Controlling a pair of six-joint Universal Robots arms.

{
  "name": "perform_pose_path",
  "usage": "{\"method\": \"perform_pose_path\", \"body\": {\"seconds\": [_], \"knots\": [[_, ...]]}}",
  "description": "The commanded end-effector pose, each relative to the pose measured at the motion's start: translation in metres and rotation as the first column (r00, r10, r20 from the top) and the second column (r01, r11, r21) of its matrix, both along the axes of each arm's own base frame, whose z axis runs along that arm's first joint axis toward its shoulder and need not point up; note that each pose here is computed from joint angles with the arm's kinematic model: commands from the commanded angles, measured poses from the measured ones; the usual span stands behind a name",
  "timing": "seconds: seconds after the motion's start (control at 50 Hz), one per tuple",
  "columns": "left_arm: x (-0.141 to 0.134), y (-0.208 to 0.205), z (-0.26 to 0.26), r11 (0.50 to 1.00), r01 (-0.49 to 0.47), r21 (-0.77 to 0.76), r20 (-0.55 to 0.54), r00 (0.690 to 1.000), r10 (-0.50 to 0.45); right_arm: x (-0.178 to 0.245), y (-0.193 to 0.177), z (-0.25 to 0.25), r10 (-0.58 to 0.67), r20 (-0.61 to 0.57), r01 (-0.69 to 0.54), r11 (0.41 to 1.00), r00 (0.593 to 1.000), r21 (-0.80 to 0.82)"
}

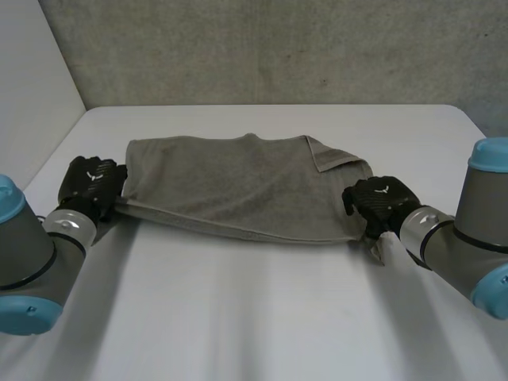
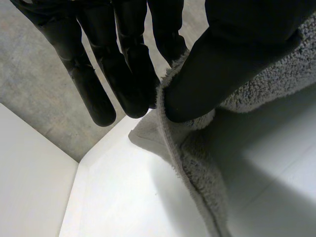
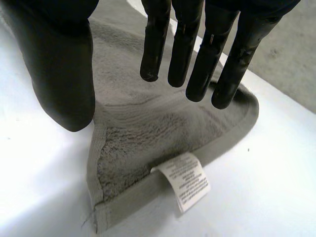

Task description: Fold the laundry

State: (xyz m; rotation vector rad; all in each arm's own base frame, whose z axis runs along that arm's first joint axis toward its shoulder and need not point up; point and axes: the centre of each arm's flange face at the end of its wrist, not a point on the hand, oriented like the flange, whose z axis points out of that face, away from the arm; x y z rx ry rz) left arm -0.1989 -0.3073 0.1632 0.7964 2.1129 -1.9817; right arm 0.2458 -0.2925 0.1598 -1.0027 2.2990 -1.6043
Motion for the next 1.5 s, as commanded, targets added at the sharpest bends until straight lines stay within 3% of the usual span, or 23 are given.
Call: {"method": "perform_pose_path", "body": {"seconds": [0.02, 0.42, 0.66, 0.82, 0.98, 1.1, 1.12, 1.16, 1.28, 1.42, 1.5], "knots": [[0.001, 0.003, 0.004, 1.000, -0.004, 0.000, -0.031, 1.000, 0.004, -0.013, -0.004, -0.017, -0.119, 0.126, 0.101, 0.986, 0.985, 0.135], [0.000, 0.005, 0.007, 1.000, -0.001, -0.009, -0.034, 0.999, 0.000, -0.013, 0.011, -0.030, -0.155, 0.152, 0.119, 0.968, 0.976, 0.222], [0.000, 0.004, 0.007, 1.000, -0.002, -0.009, -0.034, 0.999, 0.002, -0.010, -0.001, -0.041, -0.162, 0.162, 0.137, 0.979, 0.973, 0.154], [0.001, 0.005, 0.006, 1.000, -0.004, -0.002, -0.033, 0.999, 0.004, -0.020, -0.024, -0.009, -0.236, 0.220, 0.251, 0.967, 0.947, -0.041], [0.002, 0.018, 0.014, 1.000, 0.004, -0.007, -0.019, 1.000, -0.004, -0.031, -0.024, 0.043, -0.173, 0.262, 0.223, 0.959, 0.950, -0.176], [0.005, 0.041, 0.047, 0.999, 0.010, -0.031, -0.022, 1.000, -0.011, -0.041, -0.002, 0.095, -0.063, 0.101, 0.088, 0.959, 0.993, -0.270], [0.007, 0.050, 0.059, 0.999, 0.015, -0.035, -0.020, 1.000, -0.016, -0.041, -0.002, 0.095, -0.062, 0.101, 0.088, 0.959, 0.993, -0.270], [0.008, 0.059, 0.070, 0.999, 0.025, -0.033, -0.018, 1.000, -0.025, -0.056, 0.007, 0.120, -0.080, -0.007, 0.074, 0.947, 0.997, -0.314], [0.011, 0.094, 0.106, 0.996, 0.069, -0.053, -0.020, 0.997, -0.070, -0.065, 0.029, 0.167, -0.096, -0.105, 0.049, 0.923, 0.990, -0.381], [0.012, 0.095, 0.107, 0.996, 0.071, -0.048, 0.010, 0.997, -0.071, -0.069, 0.029, 0.164, -0.078, -0.149, 0.035, 0.962, 0.986, -0.272], [0.009, 0.079, 0.078, 0.996, 0.082, 0.036, 0.108, 0.990, -0.086, -0.067, 0.008, 0.133, -0.035, -0.256, -0.008, 0.986, 0.966, -0.164]]}}
